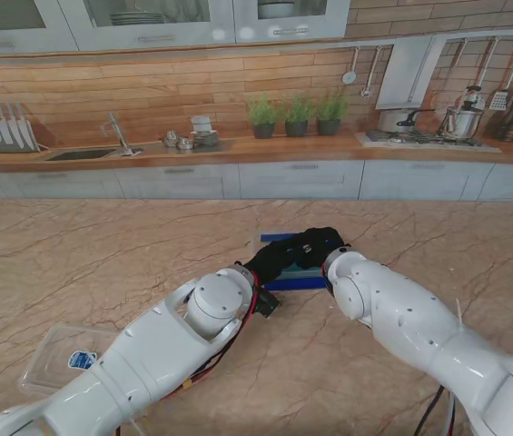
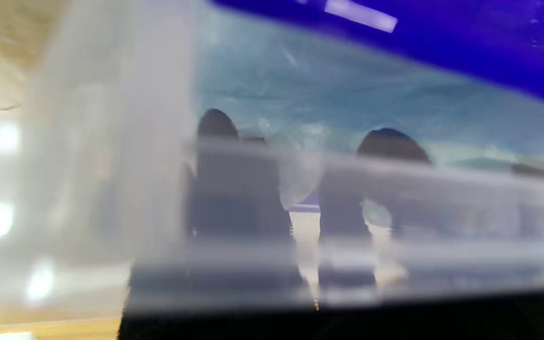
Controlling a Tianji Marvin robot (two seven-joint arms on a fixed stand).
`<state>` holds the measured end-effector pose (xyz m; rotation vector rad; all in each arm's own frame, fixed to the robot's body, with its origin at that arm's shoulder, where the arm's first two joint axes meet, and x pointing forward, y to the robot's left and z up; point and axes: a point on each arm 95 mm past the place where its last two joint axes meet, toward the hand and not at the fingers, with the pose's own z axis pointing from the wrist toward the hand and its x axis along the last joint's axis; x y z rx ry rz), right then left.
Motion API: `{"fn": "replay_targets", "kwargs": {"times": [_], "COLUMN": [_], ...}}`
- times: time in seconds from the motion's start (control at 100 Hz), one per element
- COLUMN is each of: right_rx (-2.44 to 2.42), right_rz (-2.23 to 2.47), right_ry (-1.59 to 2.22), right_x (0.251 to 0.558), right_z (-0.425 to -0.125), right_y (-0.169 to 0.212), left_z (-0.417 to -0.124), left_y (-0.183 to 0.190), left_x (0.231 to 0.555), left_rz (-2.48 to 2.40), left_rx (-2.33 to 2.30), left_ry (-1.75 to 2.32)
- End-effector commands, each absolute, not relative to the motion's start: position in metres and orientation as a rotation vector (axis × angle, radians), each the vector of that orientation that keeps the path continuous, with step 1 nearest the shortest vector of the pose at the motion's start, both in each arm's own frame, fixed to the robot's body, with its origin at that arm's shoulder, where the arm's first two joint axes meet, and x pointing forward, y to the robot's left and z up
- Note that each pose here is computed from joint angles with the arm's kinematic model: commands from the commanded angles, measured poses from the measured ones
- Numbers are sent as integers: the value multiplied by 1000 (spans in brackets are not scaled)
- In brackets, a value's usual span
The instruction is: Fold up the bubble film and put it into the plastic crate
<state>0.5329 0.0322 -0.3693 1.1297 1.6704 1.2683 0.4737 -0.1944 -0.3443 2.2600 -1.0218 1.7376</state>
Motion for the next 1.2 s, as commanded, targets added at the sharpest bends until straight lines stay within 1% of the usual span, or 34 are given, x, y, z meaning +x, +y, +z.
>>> {"fn": "replay_targets", "kwargs": {"times": [0.0, 0.34, 0.76, 1.19], "right_rx": [1128, 1155, 1086, 1058], "right_rz": [1286, 1306, 1355, 1386], "right_ry": [1673, 1630, 1603, 1542], "right_x": [530, 528, 522, 513], "right_z": [-368, -355, -331, -323], "right_y": [37, 34, 30, 25], "left_z": [-350, -346, -343, -330], "left_y": [-197, -201, -201, -195], "left_x": [469, 469, 468, 462], "left_rz": [1708, 1668, 1666, 1765], "left_rx": [2265, 2291, 2281, 2211], "left_ry": [-1029, -1044, -1095, -1175]}}
